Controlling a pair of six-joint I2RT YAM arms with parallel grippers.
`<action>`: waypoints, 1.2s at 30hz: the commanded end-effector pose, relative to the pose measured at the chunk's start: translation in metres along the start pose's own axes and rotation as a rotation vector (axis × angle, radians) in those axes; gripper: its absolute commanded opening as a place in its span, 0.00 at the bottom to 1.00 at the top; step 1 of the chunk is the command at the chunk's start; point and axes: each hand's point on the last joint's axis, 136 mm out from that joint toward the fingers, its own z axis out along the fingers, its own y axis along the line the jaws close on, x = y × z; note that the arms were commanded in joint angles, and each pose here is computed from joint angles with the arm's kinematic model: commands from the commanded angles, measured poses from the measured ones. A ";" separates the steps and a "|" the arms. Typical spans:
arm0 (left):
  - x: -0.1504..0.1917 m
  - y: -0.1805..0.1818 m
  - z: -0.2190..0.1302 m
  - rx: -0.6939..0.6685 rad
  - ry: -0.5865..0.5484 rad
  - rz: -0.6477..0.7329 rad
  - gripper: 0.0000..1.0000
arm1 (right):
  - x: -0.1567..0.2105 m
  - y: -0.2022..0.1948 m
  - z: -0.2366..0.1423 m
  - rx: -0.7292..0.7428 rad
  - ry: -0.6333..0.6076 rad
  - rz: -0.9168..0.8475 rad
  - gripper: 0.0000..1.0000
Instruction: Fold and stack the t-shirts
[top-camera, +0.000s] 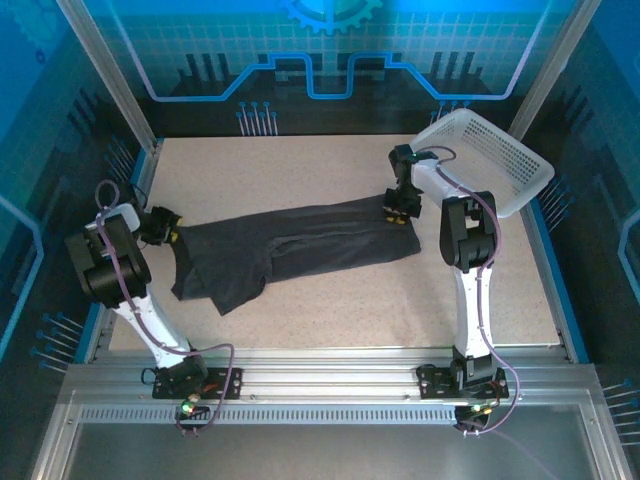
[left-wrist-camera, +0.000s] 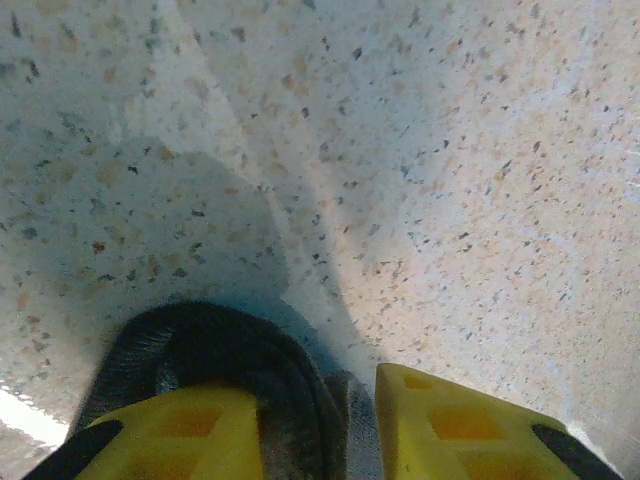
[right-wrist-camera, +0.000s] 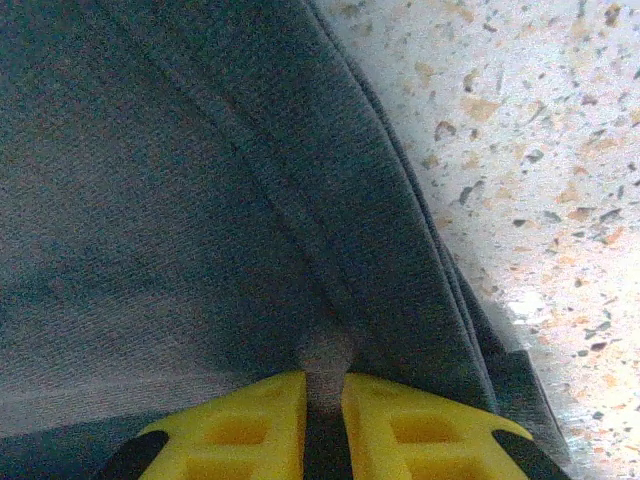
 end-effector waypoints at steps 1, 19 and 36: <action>-0.009 0.011 -0.015 -0.071 -0.041 0.004 0.22 | 0.008 -0.012 0.015 0.061 0.040 -0.047 0.24; 0.108 0.035 -0.057 -0.148 0.017 0.119 0.24 | 0.005 0.056 -0.089 -0.249 -0.169 -0.205 0.37; 0.119 0.073 -0.054 -0.250 -0.005 0.194 0.36 | 0.051 0.088 -0.110 -0.440 -0.150 -0.254 0.40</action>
